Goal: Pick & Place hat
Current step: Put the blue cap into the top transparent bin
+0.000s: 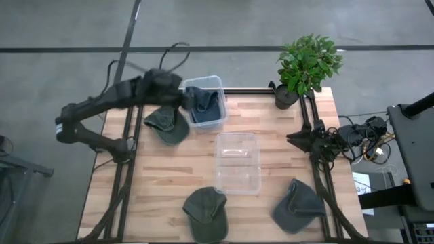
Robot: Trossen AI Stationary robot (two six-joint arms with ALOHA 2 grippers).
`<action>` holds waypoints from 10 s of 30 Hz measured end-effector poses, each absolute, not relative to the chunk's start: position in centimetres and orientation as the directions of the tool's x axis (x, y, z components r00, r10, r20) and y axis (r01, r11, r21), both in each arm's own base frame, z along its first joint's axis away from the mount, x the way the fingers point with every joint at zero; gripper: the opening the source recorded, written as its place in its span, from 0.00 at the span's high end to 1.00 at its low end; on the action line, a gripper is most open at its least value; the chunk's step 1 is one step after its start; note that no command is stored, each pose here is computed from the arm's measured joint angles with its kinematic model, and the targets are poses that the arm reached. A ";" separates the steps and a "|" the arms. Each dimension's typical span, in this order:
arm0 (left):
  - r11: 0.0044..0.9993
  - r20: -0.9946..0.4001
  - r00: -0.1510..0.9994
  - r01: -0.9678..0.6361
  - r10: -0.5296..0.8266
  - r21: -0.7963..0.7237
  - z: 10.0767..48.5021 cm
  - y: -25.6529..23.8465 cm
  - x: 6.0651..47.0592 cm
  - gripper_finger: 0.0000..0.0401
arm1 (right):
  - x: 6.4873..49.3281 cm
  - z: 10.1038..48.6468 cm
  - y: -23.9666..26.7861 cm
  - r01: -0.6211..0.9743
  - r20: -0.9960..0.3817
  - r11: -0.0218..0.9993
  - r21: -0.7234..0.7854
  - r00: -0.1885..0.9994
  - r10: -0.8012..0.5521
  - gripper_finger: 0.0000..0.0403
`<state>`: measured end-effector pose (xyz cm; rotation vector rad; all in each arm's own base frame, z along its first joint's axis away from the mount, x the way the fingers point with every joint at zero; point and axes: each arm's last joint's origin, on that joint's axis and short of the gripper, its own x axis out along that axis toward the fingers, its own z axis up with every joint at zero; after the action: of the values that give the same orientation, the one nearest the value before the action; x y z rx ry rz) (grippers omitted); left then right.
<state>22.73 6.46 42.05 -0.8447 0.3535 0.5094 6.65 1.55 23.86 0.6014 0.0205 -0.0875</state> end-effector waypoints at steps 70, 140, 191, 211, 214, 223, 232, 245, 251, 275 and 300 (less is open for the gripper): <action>0.575 -0.584 0.778 -0.594 0.231 -0.563 30.6 -5.7 18.5 0.61 | 11.6 29.5 15.0 0.414 -0.865 0.765 0.494 0.138 0.483 0.79; 0.589 -0.586 0.778 -0.589 0.227 -0.554 30.6 -5.7 18.5 0.61 | 12.9 16.1 26.5 -0.267 -0.971 0.961 -0.065 -0.205 -0.123 0.50; 0.606 -0.582 0.782 -0.579 0.224 -0.545 30.6 -5.7 18.6 0.61 | 13.2 25.8 20.8 0.863 -0.986 0.506 -0.005 -0.089 0.142 0.50; 0.611 -0.583 0.781 -0.578 0.222 -0.541 30.6 -5.7 18.5 0.61 | 13.2 23.2 21.7 0.983 -0.999 0.180 -0.028 -0.034 0.025 0.50; 0.611 -0.585 0.780 -0.579 0.222 -0.540 30.6 -5.7 18.5 0.61 | 13.7 22.5 21.3 0.987 -0.999 0.154 -0.048 -0.049 0.005 0.50; 0.606 -0.583 0.782 -0.578 0.221 -0.546 30.6 -5.7 18.5 0.61 | 14.7 20.6 19.9 0.994 -0.997 0.096 -0.048 -0.042 -0.059 0.50; 0.600 -0.590 0.783 -0.572 0.196 -0.560 30.6 -5.8 18.5 0.61 | 14.5 18.6 19.6 0.995 -0.999 0.096 -0.028 -0.025 -0.038 0.50; 0.588 -0.590 0.784 -0.575 0.196 -0.569 30.6 -5.8 18.5 0.61 | 14.0 16.0 19.0 0.995 -1.000 0.098 0.000 0.001 -0.004 0.50; 0.588 -0.589 0.784 -0.575 0.196 -0.569 30.6 -5.8 18.5 0.61 | 14.0 14.9 18.8 0.992 -0.999 0.121 0.044 0.043 0.009 0.50; 0.586 -0.586 0.784 -0.578 0.204 -0.568 30.7 -5.8 18.5 0.61 | 13.2 16.1 17.6 0.989 -0.998 0.143 0.022 0.030 -0.053 0.97; 0.602 -0.572 0.796 -0.559 0.199 -0.570 30.8 -5.8 18.6 0.61 | 12.1 31.4 13.7 0.924 -0.884 0.249 0.289 0.357 -0.301 0.97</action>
<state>18.64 -5.83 30.83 -0.8146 0.4862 0.4596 12.07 13.69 31.44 0.9577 0.8057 -0.9707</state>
